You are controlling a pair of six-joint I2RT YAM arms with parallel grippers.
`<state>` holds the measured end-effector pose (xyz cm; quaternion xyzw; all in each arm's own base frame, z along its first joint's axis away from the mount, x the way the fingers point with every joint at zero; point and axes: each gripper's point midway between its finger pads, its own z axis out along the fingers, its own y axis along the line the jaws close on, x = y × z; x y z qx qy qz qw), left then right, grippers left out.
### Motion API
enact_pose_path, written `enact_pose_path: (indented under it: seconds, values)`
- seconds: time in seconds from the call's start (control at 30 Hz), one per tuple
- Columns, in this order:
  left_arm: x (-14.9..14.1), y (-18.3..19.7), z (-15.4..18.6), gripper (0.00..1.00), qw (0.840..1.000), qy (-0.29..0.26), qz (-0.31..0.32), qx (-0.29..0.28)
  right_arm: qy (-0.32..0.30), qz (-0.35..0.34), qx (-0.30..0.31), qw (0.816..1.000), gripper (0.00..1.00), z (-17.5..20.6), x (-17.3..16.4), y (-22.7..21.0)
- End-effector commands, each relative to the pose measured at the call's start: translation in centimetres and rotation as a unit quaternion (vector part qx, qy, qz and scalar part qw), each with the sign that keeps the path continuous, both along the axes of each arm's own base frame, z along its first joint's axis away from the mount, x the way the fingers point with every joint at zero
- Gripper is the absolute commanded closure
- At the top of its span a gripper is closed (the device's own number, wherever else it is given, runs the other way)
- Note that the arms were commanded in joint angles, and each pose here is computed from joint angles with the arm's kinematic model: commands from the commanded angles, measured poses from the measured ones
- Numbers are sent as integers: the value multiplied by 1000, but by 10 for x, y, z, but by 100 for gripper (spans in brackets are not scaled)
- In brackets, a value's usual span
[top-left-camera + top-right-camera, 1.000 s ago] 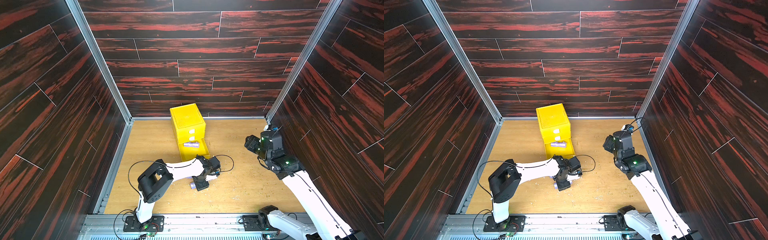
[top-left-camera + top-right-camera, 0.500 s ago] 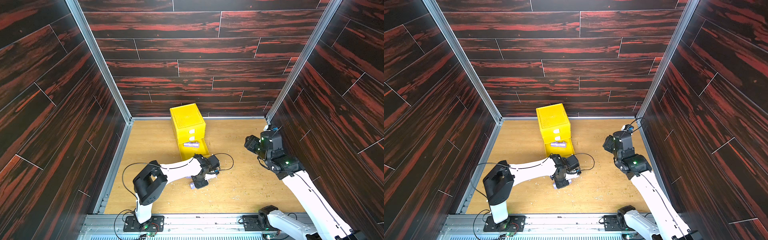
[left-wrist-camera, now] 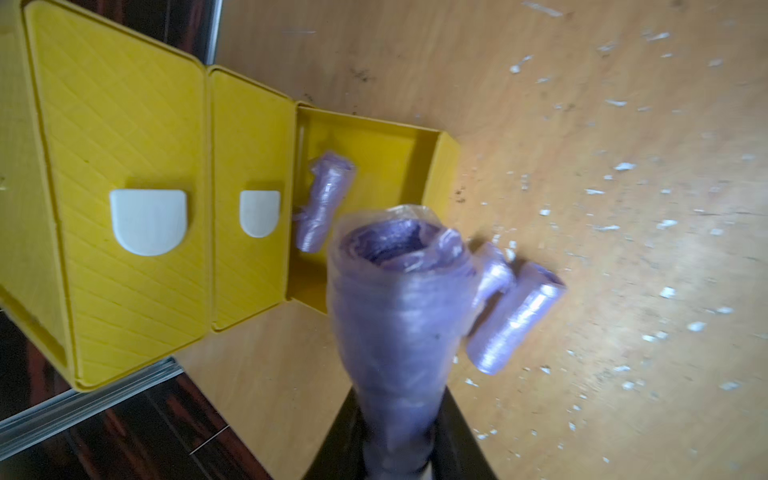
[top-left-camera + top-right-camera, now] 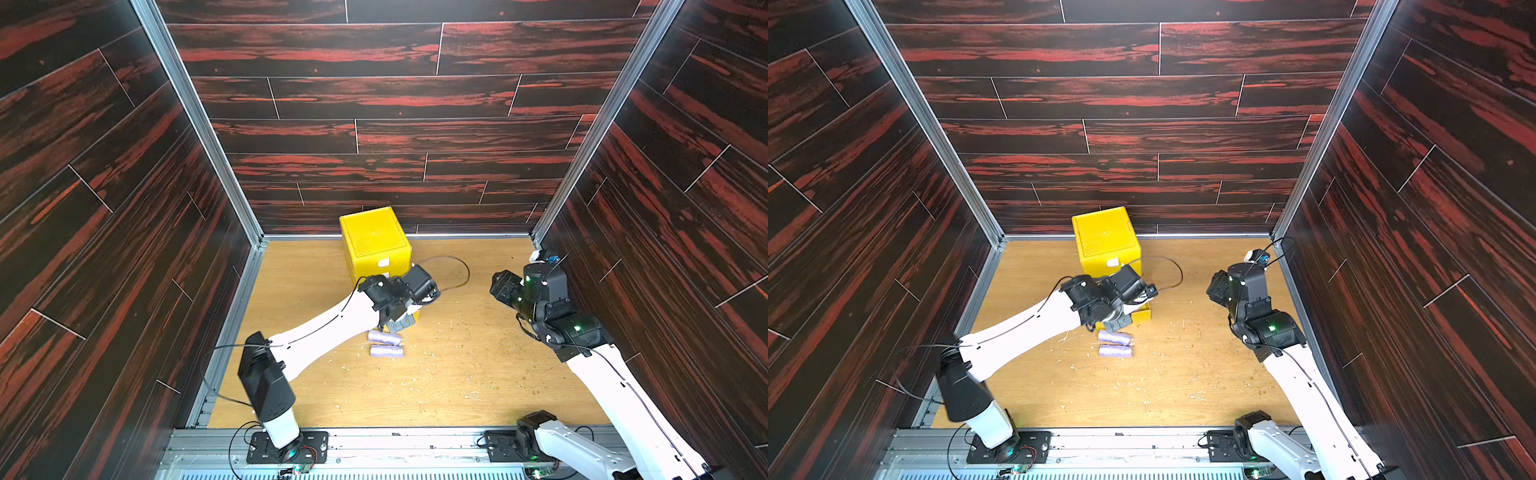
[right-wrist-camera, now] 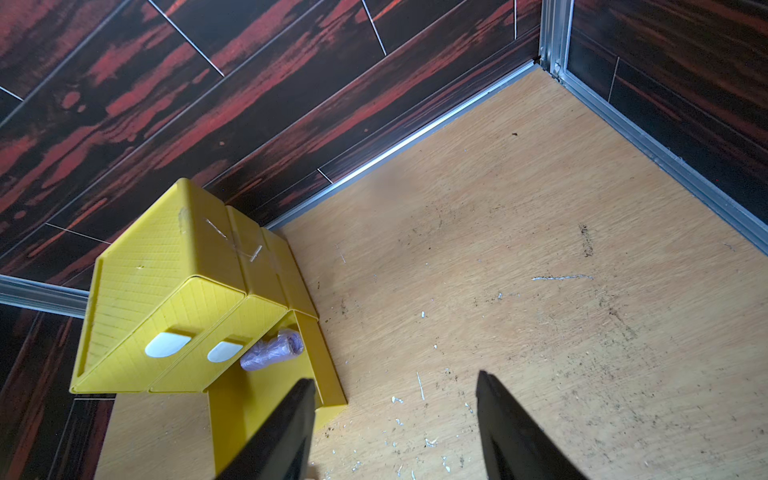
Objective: Sort the rolls of trash bags by color and place them into the drawer
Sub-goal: Pick up the roll of trash bags from the center of the board, then place the roll of trash bags in the drawer.
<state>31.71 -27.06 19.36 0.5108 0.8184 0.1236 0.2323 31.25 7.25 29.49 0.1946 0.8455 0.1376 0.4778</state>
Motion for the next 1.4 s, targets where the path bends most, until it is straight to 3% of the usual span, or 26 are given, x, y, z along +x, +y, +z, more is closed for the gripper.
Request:
enact_pose_path:
  seconds: [0.0, 0.37, 0.97, 1.37]
  values:
    - [33, 16, -33, 73, 998, 9, 5, 60, 0, 2, 4, 1000, 35, -3, -1, 0]
    - [95, 7, -80, 73, 993, -13, 4, 118, 16, 14, 3, 1000, 35, -19, -2, 4]
    - [117, 26, -134, 61, 990, 24, 15, 137, 20, 18, -3, 1000, 35, -20, -5, 2]
    - [126, 33, -137, 58, 989, 22, 17, 143, 22, 18, -2, 1000, 35, -22, -3, 3]
